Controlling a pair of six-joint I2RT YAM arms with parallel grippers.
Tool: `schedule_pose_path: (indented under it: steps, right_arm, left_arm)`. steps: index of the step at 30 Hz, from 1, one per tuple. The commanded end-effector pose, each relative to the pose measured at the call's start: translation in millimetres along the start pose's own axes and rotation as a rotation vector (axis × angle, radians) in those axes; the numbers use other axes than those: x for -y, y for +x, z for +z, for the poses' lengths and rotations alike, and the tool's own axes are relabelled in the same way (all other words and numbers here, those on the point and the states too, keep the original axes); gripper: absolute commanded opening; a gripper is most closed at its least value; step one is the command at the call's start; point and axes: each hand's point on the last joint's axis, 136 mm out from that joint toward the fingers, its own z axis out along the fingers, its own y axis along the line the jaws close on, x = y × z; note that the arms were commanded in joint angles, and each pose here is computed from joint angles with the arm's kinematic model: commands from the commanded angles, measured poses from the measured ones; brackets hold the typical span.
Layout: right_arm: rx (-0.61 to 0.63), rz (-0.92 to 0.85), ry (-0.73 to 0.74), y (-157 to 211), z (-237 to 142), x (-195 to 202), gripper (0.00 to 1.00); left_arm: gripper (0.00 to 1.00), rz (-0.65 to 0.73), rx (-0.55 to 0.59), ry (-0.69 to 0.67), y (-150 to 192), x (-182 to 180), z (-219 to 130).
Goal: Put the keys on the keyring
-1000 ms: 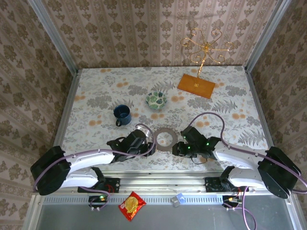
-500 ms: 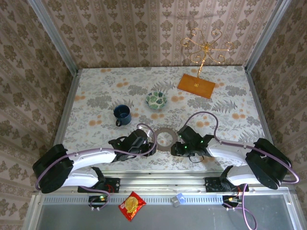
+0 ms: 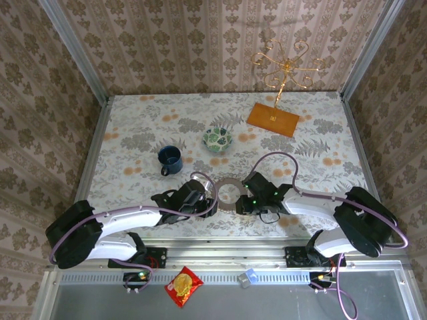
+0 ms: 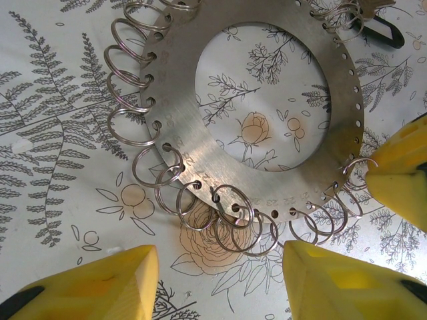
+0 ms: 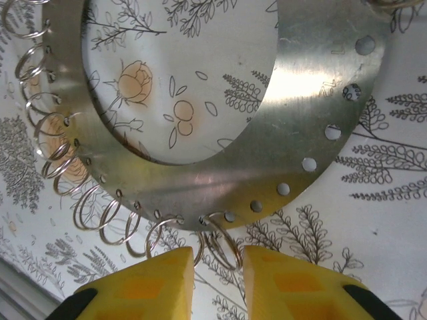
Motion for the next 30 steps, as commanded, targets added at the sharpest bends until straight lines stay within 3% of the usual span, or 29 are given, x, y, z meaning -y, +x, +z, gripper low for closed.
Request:
schedule_pose_path:
  steps: [1,11,24,30]
  right_arm:
    - [0.025,-0.022,0.000,-10.9,0.4,-4.4,0.23]
    - [0.022,-0.032,0.002,-12.5,1.4,-5.6,0.16]
    - [0.006,-0.040,0.005,-12.6,5.6,-6.7,0.13]
    - [-0.002,-0.050,0.025,-10.8,3.4,-3.6,0.04]
  left_arm:
    - [0.52,-0.007,0.002,0.010,-4.4,7.0,-0.9]
    - [0.51,-0.008,-0.002,0.010,-2.6,6.3,-0.4]
    - [0.51,-0.012,-0.004,0.011,-1.9,6.0,-0.6]
    - [0.51,-0.010,-0.003,0.010,-2.0,5.7,-1.4]
